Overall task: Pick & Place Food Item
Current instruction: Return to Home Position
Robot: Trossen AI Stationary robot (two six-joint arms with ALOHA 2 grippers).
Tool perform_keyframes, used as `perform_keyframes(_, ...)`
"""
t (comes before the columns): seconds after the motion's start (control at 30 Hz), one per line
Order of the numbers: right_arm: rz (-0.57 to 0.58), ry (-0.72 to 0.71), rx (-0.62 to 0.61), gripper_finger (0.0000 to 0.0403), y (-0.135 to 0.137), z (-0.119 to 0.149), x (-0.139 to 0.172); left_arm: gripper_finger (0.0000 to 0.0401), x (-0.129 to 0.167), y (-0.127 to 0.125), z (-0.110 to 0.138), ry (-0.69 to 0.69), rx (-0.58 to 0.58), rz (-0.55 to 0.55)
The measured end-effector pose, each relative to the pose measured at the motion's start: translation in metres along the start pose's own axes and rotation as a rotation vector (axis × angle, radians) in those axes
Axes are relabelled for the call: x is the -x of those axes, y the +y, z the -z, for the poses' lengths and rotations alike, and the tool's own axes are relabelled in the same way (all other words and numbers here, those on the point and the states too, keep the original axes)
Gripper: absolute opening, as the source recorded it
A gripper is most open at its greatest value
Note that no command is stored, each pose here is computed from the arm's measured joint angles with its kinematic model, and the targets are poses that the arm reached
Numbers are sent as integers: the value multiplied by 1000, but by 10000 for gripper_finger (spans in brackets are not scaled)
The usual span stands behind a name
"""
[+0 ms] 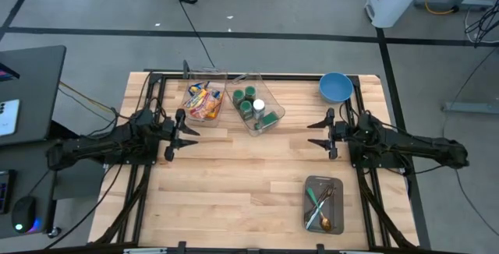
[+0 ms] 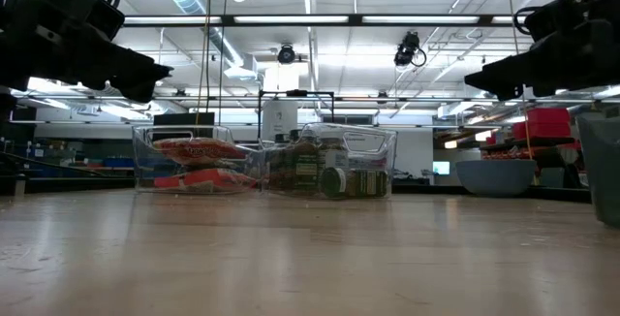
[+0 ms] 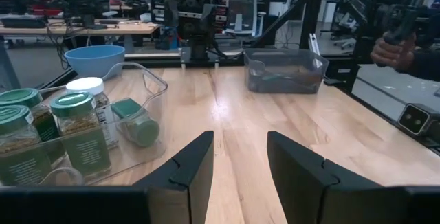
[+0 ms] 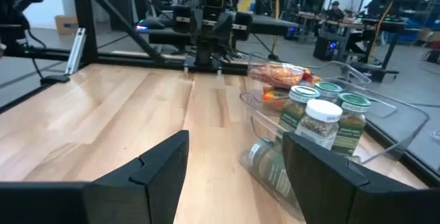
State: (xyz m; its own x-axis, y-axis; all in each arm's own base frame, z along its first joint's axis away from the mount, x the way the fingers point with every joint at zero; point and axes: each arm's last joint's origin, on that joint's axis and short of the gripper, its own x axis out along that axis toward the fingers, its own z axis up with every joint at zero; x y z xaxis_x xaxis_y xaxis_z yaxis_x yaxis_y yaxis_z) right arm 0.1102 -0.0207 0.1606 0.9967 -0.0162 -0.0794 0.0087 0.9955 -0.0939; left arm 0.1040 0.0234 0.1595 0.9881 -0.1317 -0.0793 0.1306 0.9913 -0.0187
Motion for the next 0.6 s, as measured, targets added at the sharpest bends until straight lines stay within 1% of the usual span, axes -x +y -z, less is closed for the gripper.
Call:
perform_keyframes(0.17, -13, -4, -26, 244, 0, 0, 0, 145, 0, 0, 0, 3, 8, -5)
perform_keyframes(0.3, -13, -1, -26, 244, 0, 0, 0, 145, 0, 0, 0, 4, 32, -6)
perform_keyframes(0.6, -13, 8, -24, 244, 0, 1, 0, 145, 0, 0, 0, 4, 32, -5)
